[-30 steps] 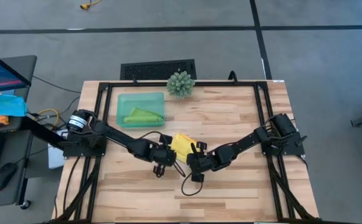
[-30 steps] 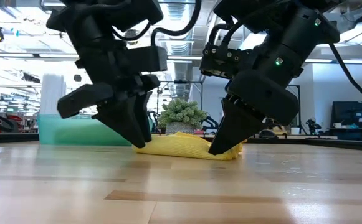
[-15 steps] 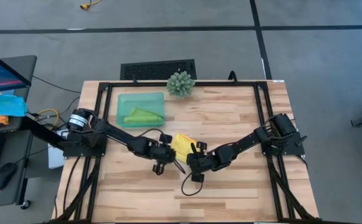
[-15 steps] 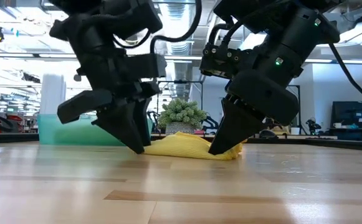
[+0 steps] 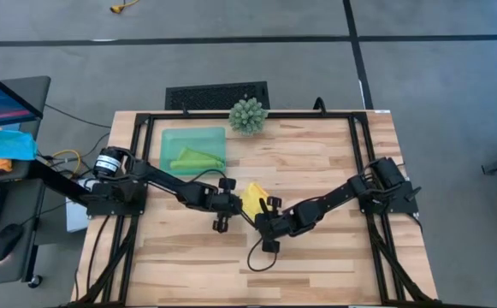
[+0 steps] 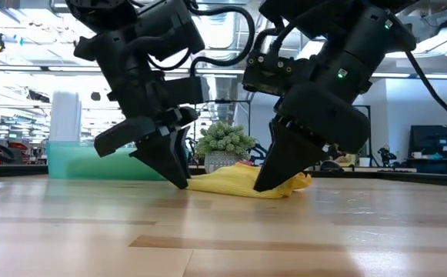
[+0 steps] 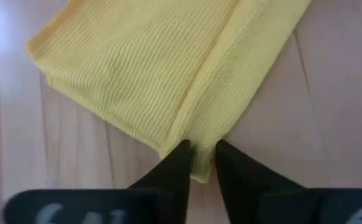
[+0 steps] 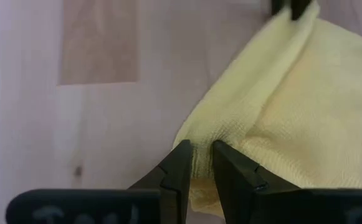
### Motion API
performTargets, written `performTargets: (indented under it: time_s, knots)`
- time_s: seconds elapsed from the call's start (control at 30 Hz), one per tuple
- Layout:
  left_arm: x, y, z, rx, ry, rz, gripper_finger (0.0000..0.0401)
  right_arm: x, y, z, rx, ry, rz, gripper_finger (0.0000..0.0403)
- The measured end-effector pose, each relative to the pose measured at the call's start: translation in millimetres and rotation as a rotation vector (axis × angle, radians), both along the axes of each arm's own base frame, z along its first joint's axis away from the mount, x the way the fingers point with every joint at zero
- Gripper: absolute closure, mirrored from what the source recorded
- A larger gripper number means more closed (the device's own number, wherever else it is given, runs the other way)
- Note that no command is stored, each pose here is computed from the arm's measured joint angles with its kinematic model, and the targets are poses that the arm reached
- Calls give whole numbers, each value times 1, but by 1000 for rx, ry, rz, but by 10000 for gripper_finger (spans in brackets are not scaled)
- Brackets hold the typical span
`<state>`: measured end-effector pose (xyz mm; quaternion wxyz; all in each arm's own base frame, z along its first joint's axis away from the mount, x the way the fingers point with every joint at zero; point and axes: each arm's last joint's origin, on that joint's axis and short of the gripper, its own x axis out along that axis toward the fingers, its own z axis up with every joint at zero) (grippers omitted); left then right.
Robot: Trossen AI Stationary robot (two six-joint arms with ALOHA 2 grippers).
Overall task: Roll microfiber towels into tight, uniform cylinder then place into a basket
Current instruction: Roll the yellow towel
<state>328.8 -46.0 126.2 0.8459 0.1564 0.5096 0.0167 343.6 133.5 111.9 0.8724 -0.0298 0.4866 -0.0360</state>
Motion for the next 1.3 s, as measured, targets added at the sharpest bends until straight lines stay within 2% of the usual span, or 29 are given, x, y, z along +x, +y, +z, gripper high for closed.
performTargets:
  time_s: [0.13,0.33,0.6,0.77,0.93,1.03,1.2,1.3]
  knots:
    - [0,-2,0,-32,2,-22,390,3,6,4,-6,-6,51,311]
    - [-1,-11,0,-86,-1,6,397,2,7,4,-5,4,59,311]
    - [-9,-29,-1,-269,15,211,397,-2,15,5,-15,10,87,307]
    - [-13,-43,-2,-322,15,271,397,-2,16,5,-16,18,139,275]
    - [-16,-53,-2,-379,15,341,397,-3,20,7,-99,32,264,218]
    - [-17,-55,-3,-395,15,366,397,0,22,15,-140,88,322,192]
    - [-18,-56,-3,-436,26,399,397,7,25,40,-168,169,335,176]
    - [-18,-57,-3,-455,27,424,397,11,30,53,-182,163,349,179]
